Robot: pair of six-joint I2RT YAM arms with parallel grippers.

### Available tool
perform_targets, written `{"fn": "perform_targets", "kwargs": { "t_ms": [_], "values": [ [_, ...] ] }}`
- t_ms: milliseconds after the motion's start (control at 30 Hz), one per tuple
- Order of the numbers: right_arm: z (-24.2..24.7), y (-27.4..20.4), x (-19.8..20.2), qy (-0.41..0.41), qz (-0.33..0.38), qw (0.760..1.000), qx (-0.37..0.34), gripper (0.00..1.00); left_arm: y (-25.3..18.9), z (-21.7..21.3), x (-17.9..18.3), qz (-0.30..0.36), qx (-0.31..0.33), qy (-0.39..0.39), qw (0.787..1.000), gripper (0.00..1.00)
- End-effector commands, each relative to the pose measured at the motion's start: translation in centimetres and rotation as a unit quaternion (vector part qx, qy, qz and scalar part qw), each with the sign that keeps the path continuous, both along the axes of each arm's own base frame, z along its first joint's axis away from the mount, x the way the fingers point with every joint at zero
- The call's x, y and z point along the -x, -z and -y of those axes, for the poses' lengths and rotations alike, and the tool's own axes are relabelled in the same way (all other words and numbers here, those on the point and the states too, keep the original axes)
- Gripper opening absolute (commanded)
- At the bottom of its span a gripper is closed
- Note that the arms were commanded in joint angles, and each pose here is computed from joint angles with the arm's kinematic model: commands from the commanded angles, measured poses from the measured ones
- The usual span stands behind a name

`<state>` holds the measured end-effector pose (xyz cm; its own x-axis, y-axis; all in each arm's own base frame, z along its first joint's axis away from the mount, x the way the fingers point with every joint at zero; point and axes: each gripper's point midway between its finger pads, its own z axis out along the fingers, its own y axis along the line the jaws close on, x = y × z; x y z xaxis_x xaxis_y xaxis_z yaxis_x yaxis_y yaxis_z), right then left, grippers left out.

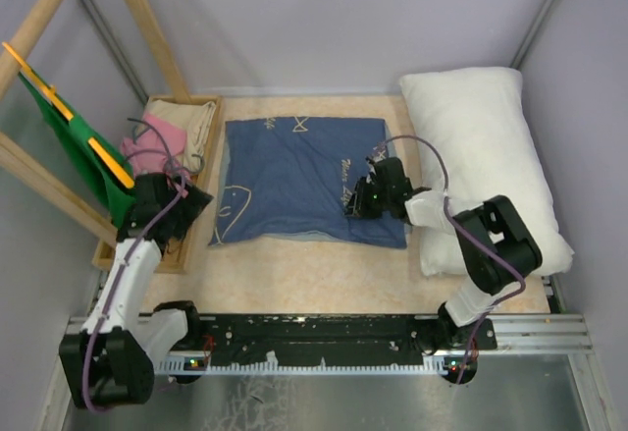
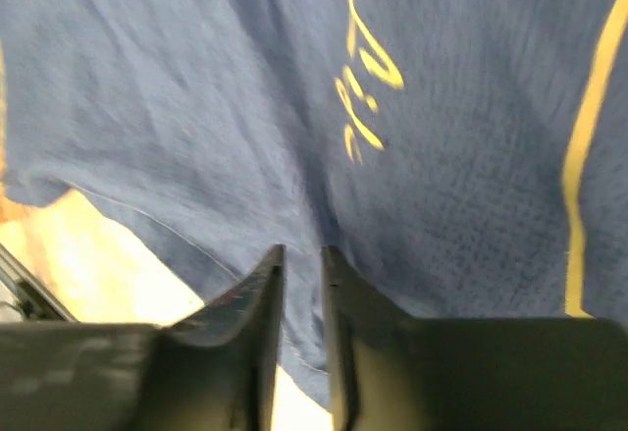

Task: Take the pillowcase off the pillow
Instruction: Fold the pillowcase at the center of the board.

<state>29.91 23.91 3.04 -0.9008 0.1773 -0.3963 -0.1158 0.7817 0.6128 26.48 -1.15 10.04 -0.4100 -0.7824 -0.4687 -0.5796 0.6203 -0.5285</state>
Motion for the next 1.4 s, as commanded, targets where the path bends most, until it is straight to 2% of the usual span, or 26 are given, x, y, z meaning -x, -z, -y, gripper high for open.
{"fn": "perform_targets", "kwargs": {
  "t_ms": [0,67,100,167,233,300,400,500,633,767,867,1000,1033,1133,1167,1233,1367],
  "values": [
    [0.9,-10.0,-6.4,0.033,0.154,0.987,0.018,0.30,-7.3,1.4,-7.5,0.094,-0.097,0.124,0.983,0.89],
    [1.3,-12.7,-9.1,0.057,0.183,0.981,0.009,0.31,-8.4,3.6,-10.7,0.090,-0.144,0.166,0.971,0.71],
    [1.8,-13.4,-10.6,0.072,0.186,0.980,0.006,0.26,-9.5,5.0,-12.5,0.100,-0.165,0.183,0.964,0.60],
    [2.1,-13.6,-13.2,0.088,0.177,0.980,0.008,0.04,-9.4,8.1,-15.3,0.106,-0.172,0.218,0.955,0.33],
    [2.4,-12.6,-15.7,0.103,0.169,0.980,0.020,0.00,-8.4,9.7,-18.1,0.115,-0.157,0.232,0.953,0.08],
    [2.8,-11.3,-17.6,0.113,0.158,0.981,0.029,0.00,-6.8,10.5,-20.5,0.116,-0.150,0.238,0.953,0.00],
    [3.7,-8.3,-19.3,0.124,0.125,0.984,0.039,0.00,-2.4,10.5,-22.9,0.074,-0.158,0.237,0.956,0.00],
    [5.4,-5.3,-19.7,0.144,0.096,0.984,0.042,0.00,1.7,10.3,-23.3,0.032,-0.156,0.235,0.959,0.00],
    [8.0,-2.4,-19.1,0.168,0.067,0.982,0.047,0.00,5.4,9.6,-21.7,-0.002,-0.155,0.222,0.963,0.00],
    [10.2,-0.5,-17.5,0.187,0.044,0.980,0.054,0.00,8.2,6.7,-18.8,-0.072,-0.188,0.178,0.963,0.00],
    [10.8,-0.3,-16.0,0.188,0.037,0.980,0.049,0.00,9.8,4.5,-16.3,-0.123,-0.204,0.144,0.961,0.00],
    [10.1,-5.0,-16.0,0.160,0.103,0.982,0.022,0.00,10.2,3.4,-14.7,-0.142,-0.216,0.128,0.958,0.00],
    [10.2,-6.7,-16.2,0.159,0.121,0.980,0.023,0.03,10.1,3.2,-14.8,-0.142,-0.221,0.124,0.957,0.00],
    [11.7,-11.5,-17.3,0.175,0.178,0.967,0.042,0.35,8.9,2.8,-16.0,-0.138,-0.233,0.126,0.954,0.00],
    [12.3,-12.7,-17.8,0.183,0.191,0.963,0.042,0.42,8.6,2.8,-16.5,-0.135,-0.235,0.129,0.954,0.00],
    [13.3,-13.8,-18.9,0.194,0.200,0.960,0.034,0.45,8.2,3.0,-17.6,-0.129,-0.232,0.143,0.953,0.02],
    [13.7,-11.7,-21.2,0.188,0.171,0.967,0.037,0.42,7.6,3.5,-19.7,-0.126,-0.222,0.169,0.952,0.24]
  ]
}}
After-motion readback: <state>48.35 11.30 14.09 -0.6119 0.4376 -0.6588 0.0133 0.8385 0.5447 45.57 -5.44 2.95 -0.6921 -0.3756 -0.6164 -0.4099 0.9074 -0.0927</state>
